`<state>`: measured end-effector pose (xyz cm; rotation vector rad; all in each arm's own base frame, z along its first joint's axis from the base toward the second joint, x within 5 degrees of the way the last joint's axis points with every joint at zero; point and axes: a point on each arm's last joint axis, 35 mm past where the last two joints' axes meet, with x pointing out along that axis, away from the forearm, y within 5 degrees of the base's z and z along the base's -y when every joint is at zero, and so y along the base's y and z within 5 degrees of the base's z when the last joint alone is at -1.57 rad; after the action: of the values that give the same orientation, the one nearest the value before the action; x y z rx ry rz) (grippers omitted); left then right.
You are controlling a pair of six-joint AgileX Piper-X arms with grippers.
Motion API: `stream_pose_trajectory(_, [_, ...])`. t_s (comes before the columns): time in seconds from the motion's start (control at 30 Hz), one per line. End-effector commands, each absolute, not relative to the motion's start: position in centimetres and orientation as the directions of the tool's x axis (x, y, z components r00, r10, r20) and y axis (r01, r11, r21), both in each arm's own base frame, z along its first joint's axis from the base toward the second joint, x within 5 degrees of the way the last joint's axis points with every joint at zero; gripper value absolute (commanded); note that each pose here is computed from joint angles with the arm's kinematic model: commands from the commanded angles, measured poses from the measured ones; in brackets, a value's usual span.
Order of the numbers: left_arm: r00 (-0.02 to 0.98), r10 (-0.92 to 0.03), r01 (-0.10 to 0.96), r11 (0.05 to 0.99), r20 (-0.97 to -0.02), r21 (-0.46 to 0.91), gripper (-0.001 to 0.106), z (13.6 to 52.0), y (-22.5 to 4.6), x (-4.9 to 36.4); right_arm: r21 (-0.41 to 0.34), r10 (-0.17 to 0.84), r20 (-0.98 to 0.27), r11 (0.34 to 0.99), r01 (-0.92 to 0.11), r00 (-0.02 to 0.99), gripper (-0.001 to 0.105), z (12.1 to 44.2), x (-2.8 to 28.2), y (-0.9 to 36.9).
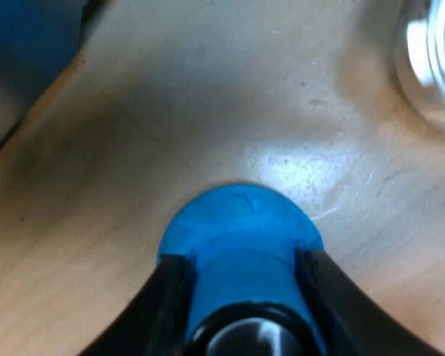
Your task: Grind coffee beans and then tamp
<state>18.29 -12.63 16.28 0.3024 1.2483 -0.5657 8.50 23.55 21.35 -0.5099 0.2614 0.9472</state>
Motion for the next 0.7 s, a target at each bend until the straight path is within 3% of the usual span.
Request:
stream_pose_trajectory(0.03, [0.181,-0.225,0.563,0.822,-0.957,-0.087,0.0,16.3,-12.5,18.0,-0.301,0.711,-0.415,0.481,-0.823,0.567,0.067,21.6,8.5,23.6])
stream_pose_trajectory(0.33, [0.175,-0.221,0.561,0.823,-0.959,-0.087,0.0,17.1,-12.1,17.4,-0.301,0.711,-0.415,0.481,-0.823,0.567,0.067,21.6,8.5,23.6])
stream_pose_trajectory(0.7, [0.361,-0.347,0.572,0.815,-0.866,-0.088,0.0,22.8,-10.5,15.1,-0.301,0.711,-0.415,0.481,-0.823,0.567,0.067,21.6,8.5,23.6])
